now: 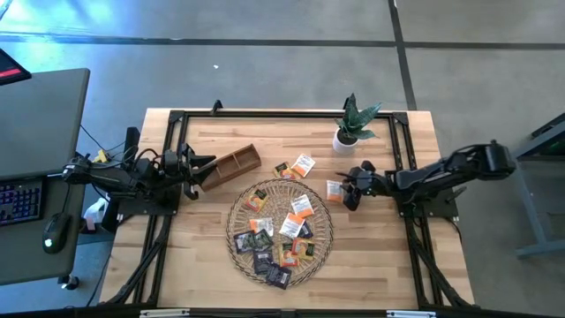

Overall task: Pick & Place Tea
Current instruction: Put the white tea bag into the right compartment of the wooden organizer

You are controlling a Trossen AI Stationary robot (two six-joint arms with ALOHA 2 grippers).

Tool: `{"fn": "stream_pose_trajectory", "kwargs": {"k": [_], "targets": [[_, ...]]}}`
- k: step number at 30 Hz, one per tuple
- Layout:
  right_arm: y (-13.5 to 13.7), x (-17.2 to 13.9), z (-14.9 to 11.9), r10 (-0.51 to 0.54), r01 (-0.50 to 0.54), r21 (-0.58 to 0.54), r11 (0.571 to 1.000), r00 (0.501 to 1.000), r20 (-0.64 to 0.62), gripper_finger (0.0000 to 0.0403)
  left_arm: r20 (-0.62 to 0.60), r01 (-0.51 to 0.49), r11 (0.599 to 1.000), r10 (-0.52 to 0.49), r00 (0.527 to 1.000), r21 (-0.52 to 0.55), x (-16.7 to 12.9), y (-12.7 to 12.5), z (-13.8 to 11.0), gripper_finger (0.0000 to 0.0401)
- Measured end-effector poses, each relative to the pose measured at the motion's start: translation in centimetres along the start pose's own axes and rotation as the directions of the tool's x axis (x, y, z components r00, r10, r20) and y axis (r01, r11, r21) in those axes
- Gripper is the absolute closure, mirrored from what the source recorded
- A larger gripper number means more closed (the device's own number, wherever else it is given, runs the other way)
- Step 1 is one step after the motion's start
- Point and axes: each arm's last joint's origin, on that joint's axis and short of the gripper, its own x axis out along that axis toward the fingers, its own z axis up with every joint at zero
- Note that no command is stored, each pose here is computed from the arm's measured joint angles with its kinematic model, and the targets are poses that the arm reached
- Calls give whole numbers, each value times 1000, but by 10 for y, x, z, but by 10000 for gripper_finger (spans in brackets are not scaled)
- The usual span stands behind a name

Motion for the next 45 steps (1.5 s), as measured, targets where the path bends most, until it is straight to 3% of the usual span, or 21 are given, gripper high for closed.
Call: {"fn": "stream_pose_trajectory", "kwargs": {"k": [6, 11, 17, 22, 27, 33, 38, 45], "targets": [[1, 0, 0, 27, -27, -1, 1000, 1000, -1, 390, 0, 0, 1000, 0, 1000, 0, 0, 0, 0, 266], [5, 0, 6, 89, -87, -47, 995, 994, 63, 388, 0, 0, 1000, 0, 1000, 0, 0, 0, 0, 266], [12, -7, 32, 141, -119, -87, 989, 934, 329, 397, 0, 0, 1000, 0, 1000, 0, 0, 0, 0, 266], [22, -16, 71, 80, -28, -104, 994, 835, 544, 400, 2, -6, 1000, 6, 1000, 0, 0, 0, 0, 266], [46, -10, 134, 102, 31, -195, 980, 767, 634, 402, 14, -55, 998, 55, 998, -3, 0, 2, 1, 266], [76, 41, 206, 161, 95, -357, 929, 767, 621, 402, 19, -95, 996, 95, 995, 2, 0, 3, 1, 266], [84, 97, 252, 141, 144, -401, 905, 787, 601, 402, 19, -95, 995, 95, 995, 2, 0, 3, 1, 266], [75, 160, 274, 79, 143, -425, 894, 883, 463, 403, 0, -65, 998, 65, 998, -15, 0, 2, 0, 266]]}}
